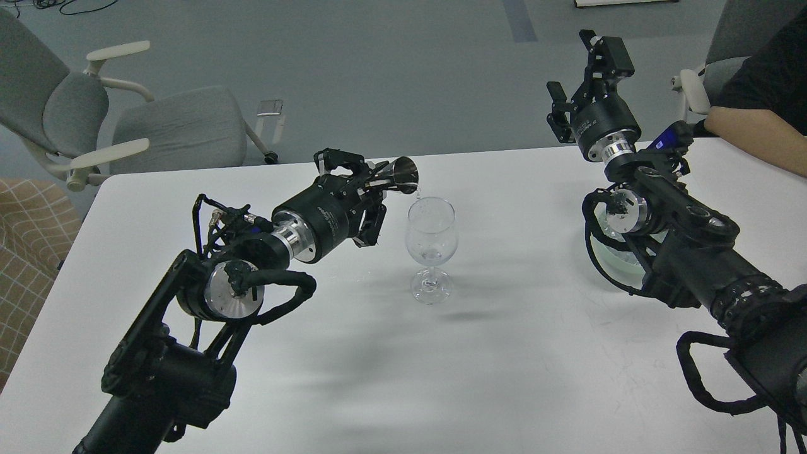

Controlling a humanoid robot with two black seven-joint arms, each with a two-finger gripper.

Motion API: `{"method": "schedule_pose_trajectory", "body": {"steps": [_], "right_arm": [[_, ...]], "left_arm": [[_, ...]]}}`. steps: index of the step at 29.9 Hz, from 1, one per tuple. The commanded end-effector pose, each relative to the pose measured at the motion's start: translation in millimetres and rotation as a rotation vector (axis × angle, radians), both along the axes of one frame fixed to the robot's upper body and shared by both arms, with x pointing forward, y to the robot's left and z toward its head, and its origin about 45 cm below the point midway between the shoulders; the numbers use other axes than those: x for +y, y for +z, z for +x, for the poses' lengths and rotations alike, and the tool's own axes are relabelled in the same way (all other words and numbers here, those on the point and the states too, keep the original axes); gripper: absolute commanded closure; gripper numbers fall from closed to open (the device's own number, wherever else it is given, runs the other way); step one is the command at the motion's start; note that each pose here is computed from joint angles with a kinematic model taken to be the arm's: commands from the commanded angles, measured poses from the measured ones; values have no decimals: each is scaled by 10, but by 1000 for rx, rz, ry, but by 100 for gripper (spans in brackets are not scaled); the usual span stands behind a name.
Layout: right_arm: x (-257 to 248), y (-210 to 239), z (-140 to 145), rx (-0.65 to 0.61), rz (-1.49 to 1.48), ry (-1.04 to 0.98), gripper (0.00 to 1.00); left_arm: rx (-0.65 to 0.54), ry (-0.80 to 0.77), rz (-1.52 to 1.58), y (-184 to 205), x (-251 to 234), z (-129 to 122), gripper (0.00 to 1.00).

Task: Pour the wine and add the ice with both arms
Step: 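Position the held jigger just above the wine glass rim, then tilt the jigger with the left gripper to pour into the glass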

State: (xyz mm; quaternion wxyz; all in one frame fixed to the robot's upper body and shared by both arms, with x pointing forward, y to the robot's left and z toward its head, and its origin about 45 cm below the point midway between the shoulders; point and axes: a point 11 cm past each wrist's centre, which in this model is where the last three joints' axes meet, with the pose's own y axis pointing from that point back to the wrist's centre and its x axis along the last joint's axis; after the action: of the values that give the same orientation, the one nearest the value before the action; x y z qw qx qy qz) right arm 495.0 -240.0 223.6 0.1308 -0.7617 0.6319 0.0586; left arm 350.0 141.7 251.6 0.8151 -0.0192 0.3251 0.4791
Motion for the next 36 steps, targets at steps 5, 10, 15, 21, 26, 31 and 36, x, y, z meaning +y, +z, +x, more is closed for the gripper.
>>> {"method": "schedule_pose_trajectory", "body": {"steps": [5,10,15,21,26,31,36], "right_arm": [[1,0,0,0,1,0,0],[4,-2,-1,0,-1,1,0],[1,0,0,0,2,-1,0],[0,-1,0,0,0,-1,0],[8,-2,0,1,1,0,0],[8,-2,0,1,1,0,0],[8,-2,0,1,1,0,0]], "left_arm": [[-44,-6,45,26,7,-8,100],[-76,-28,100,10,-48,-44,100],[-88,-28,107,33,-51,-44,100],[-118,-16,167,20,-19,-31,100],[-138,-27,201,36,-9,-58,100],[-176,-19,257,52,13,-53,100],[-205,-32,315,35,-16,-75,100]]}}
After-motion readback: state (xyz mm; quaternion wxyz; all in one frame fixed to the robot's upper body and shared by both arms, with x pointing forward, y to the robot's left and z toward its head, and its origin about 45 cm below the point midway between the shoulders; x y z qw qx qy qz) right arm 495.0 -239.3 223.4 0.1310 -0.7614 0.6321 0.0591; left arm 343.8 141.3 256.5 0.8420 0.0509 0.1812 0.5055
